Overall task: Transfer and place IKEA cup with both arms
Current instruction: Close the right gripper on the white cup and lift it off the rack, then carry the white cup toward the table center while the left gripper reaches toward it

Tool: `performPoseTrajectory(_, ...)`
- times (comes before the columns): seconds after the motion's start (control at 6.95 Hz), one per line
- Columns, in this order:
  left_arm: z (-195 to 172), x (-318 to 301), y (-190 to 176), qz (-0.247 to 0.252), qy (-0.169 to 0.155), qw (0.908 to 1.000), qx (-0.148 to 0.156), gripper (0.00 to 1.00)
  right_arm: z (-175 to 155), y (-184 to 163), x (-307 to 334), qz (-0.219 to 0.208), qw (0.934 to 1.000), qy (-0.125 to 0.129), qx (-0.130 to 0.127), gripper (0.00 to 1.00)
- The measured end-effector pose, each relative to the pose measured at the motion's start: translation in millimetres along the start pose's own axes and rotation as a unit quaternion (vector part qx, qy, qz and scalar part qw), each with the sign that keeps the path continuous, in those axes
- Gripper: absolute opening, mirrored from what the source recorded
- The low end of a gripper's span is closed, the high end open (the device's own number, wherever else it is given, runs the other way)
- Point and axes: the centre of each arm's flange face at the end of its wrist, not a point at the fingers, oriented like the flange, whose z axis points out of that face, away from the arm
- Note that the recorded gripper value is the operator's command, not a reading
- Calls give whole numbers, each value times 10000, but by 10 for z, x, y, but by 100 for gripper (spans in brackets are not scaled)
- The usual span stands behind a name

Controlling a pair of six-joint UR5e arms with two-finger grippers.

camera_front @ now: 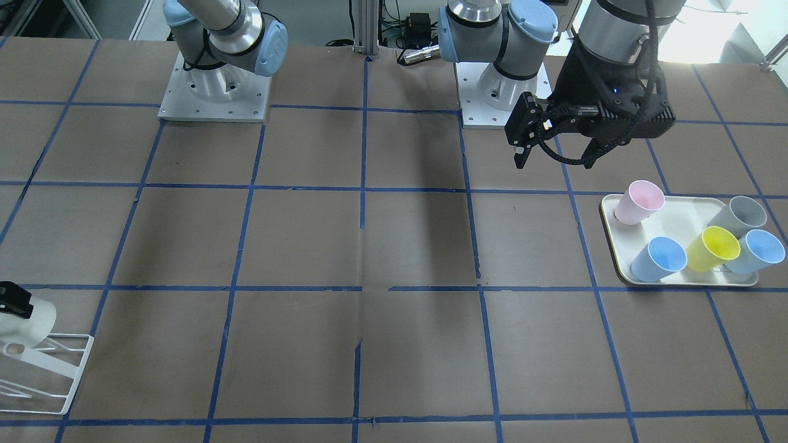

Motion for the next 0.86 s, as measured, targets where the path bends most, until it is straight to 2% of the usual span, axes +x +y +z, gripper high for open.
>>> performPoseTrajectory(0.29,-7,-7,0,-9,8,10000,7,100,-641,63,5,-32,10000,22,-53,29)
performPoseTrajectory(0.58,-32,10,11,-21,164,9999,30,100,-1292,165,-6,-38,9995,-24,-311,29)
performPoseTrajectory(0.86,-16,27,28,-4,377,9993,8,100,-1671,348,-77,-8,9979,-173,-628,28)
